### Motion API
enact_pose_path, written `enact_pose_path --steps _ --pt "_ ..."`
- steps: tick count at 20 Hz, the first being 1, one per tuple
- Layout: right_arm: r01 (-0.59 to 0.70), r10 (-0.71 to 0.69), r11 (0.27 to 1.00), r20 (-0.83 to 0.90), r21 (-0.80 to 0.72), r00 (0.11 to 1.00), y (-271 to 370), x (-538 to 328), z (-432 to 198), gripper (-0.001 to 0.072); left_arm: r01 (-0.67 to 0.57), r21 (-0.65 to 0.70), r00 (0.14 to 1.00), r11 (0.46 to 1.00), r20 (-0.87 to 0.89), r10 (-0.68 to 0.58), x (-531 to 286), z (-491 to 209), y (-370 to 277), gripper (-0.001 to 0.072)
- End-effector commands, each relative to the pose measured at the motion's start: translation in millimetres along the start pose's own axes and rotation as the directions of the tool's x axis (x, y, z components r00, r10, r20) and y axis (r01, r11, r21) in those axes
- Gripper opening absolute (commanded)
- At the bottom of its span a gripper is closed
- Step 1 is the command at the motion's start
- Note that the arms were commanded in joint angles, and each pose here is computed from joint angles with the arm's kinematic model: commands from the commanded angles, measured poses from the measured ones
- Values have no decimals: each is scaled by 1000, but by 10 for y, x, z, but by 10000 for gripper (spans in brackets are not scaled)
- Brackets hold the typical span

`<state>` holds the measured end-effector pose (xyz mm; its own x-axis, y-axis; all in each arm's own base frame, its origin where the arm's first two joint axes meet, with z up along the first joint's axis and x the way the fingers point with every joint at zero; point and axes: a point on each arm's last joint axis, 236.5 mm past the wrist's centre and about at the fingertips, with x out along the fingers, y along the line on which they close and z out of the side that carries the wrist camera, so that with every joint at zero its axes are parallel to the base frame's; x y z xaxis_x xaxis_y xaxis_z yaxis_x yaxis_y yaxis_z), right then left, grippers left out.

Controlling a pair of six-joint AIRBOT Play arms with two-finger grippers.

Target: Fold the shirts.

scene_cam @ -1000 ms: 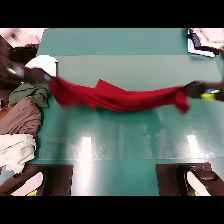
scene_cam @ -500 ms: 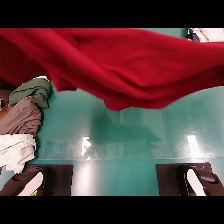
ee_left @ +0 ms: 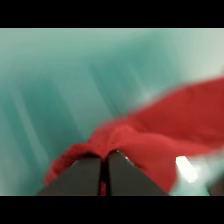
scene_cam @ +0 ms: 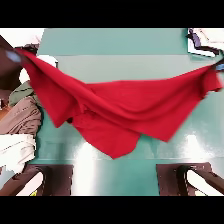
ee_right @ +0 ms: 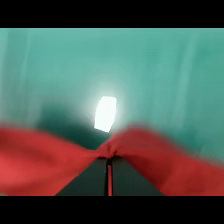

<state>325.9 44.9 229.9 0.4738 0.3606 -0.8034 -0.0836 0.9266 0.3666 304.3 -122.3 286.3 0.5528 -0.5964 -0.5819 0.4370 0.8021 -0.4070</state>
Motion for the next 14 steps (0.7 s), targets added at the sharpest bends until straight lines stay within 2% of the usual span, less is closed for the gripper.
enact_pose_path --steps 1,3,6,7,8,9,12,14 --pt "-58 64 998 -223 33 973 -56 1057 -213 13 7 -181 969 983 -242 -51 739 -854 548 26" --pt "-54 67 996 -223 64 972 -135 1559 -164 14 -19 -254 954 967 -295 -58 985 -1153 752 26" --pt "-41 54 995 -141 92 988 -263 1999 81 25 -52 -290 942 956 -332 -49 1117 -1346 898 26" --pt "-36 46 995 -95 95 994 -299 2051 198 201 -54 -290 944 956 -328 -46 1125 -1334 909 26" --pt "-32 38 994 -55 104 998 -348 2057 297 497 -57 -288 946 956 -322 -41 1128 -1321 920 26" --pt "-29 32 993 -27 117 999 -407 2007 364 565 -59 -286 947 956 -319 -37 1132 -1311 930 26" --pt "-3 9 991 -43 134 999 -665 1738 262 554 -84 -249 941 965 -338 -5 1118 -1357 1006 26" --pt "15 7 985 -130 171 991 -847 1646 -142 550 -118 -228 934 967 -357 30 1100 -1403 1087 26"
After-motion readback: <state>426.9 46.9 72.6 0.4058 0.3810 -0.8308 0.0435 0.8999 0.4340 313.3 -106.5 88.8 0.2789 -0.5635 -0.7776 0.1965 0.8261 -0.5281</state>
